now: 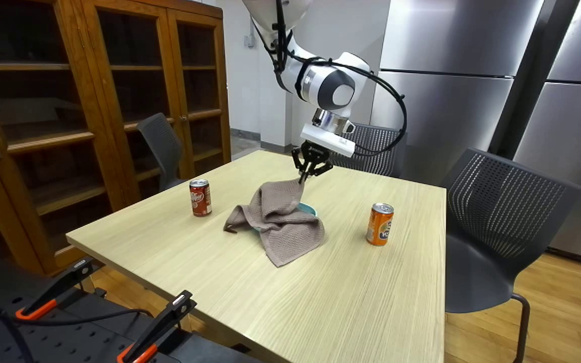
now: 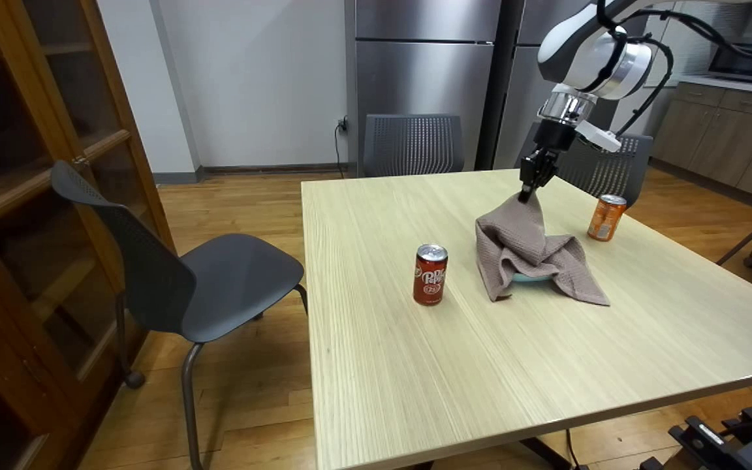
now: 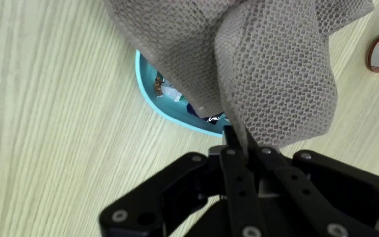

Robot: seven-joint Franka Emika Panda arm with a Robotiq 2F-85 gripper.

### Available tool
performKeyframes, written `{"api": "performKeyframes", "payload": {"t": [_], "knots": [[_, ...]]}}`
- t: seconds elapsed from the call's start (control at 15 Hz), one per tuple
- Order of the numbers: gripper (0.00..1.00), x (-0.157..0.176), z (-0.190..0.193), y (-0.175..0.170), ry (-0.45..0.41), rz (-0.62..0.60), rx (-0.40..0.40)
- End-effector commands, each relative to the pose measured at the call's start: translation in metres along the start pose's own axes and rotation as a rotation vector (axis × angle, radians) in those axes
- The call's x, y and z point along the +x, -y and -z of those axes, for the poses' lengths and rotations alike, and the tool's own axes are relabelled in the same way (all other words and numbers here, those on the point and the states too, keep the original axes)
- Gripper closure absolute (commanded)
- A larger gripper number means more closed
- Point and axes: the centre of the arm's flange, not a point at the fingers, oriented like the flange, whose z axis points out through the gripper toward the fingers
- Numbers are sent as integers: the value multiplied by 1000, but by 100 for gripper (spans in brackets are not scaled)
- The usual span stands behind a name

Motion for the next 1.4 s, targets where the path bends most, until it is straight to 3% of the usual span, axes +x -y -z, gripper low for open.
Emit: {"api": "performKeyframes", "payload": {"t": [0.0, 0.67, 1.33], "knots": [[99, 11, 18, -4, -25, -34, -39], [99, 17, 38, -18, -61, -95, -104], [99, 24, 21, -47, -28, -239, -157]]}}
